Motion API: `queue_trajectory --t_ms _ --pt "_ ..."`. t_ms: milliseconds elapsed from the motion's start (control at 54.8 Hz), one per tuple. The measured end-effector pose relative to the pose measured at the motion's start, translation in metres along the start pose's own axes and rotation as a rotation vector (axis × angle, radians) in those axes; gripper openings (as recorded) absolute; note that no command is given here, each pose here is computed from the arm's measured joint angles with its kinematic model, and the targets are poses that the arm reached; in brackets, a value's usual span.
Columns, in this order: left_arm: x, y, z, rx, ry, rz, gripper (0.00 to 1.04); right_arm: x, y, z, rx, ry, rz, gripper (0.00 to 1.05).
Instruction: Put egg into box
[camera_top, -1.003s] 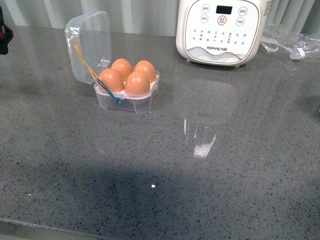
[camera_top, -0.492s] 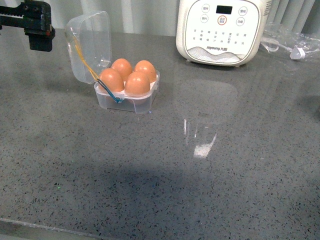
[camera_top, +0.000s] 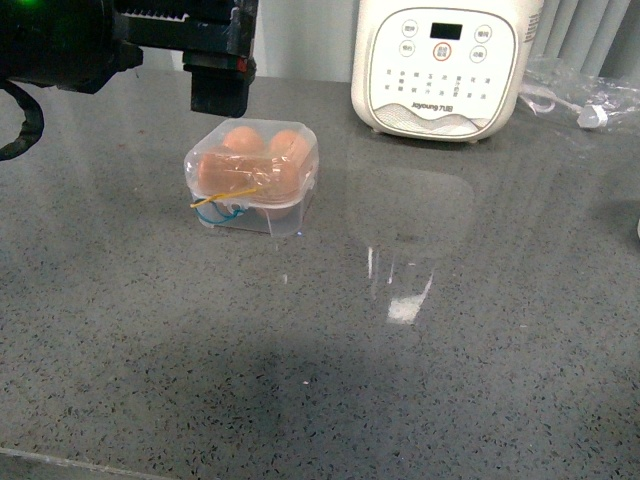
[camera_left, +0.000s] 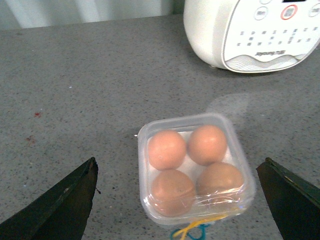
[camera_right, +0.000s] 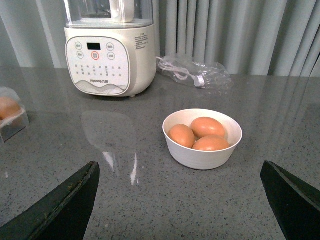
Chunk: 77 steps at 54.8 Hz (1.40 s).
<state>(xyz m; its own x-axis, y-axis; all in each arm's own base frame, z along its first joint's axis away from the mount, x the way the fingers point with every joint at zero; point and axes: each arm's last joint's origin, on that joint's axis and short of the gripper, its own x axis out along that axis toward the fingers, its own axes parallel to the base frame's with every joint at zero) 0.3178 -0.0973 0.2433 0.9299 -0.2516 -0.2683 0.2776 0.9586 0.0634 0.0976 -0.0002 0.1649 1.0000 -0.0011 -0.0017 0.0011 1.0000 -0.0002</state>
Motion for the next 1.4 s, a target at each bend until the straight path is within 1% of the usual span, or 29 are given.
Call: queue_trajectory --t_ms 128,292,383,438,511,657,766,821,1003,1204,1277,1313,1350,1405 --pt "-0.01 -0.006 0.009 -0.004 -0.015 -0.02 0.98 0.0 0.0 0.0 0.0 0.0 0.0 0.97" --pt "-0.025 -0.006 0.024 -0.009 -0.054 -0.022 0.98 0.0 0.0 0.0 0.0 0.0 0.0 0.97" --pt "-0.035 -0.002 0.031 -0.012 -0.081 -0.019 0.98 0.0 0.0 0.0 0.0 0.0 0.0 0.97" --pt "-0.051 0.005 0.038 0.001 -0.125 -0.01 0.98 0.0 0.0 0.0 0.0 0.0 0.0 0.97" --pt "-0.072 0.016 0.038 0.026 -0.152 0.008 0.98 0.0 0.0 0.0 0.0 0.0 0.0 0.97" --pt "-0.115 0.042 0.023 0.05 -0.14 0.039 0.98 0.0 0.0 0.0 0.0 0.0 0.0 0.97" --pt "-0.148 0.056 0.005 0.05 -0.125 0.064 0.98 0.0 0.0 0.0 0.0 0.0 0.0 0.97" --pt "-0.161 0.062 -0.008 0.047 -0.102 0.086 0.98 0.0 0.0 0.0 0.0 0.0 0.0 0.97" --pt "-0.173 0.067 -0.035 0.048 -0.041 0.102 0.98 0.0 0.0 0.0 0.0 0.0 0.0 0.97" --pt "-0.178 0.068 -0.046 0.042 -0.019 0.108 0.98 0.0 0.0 0.0 0.0 0.0 0.0 0.97" --pt "-0.178 0.067 -0.052 0.016 -0.117 0.225 0.88 0.0 0.0 0.0 0.0 0.0 0.0 0.97" --pt "-0.179 0.065 -0.056 -0.006 -0.169 0.259 0.82 0.0 0.0 0.0 0.0 0.0 0.0 0.97" --pt "-0.18 0.062 -0.062 -0.039 -0.23 0.284 0.73 0.0 0.0 0.0 0.0 0.0 0.0 0.97" --pt "-0.182 0.059 -0.069 -0.06 -0.254 0.286 0.63 0.0 0.0 0.0 0.0 0.0 0.0 0.97"
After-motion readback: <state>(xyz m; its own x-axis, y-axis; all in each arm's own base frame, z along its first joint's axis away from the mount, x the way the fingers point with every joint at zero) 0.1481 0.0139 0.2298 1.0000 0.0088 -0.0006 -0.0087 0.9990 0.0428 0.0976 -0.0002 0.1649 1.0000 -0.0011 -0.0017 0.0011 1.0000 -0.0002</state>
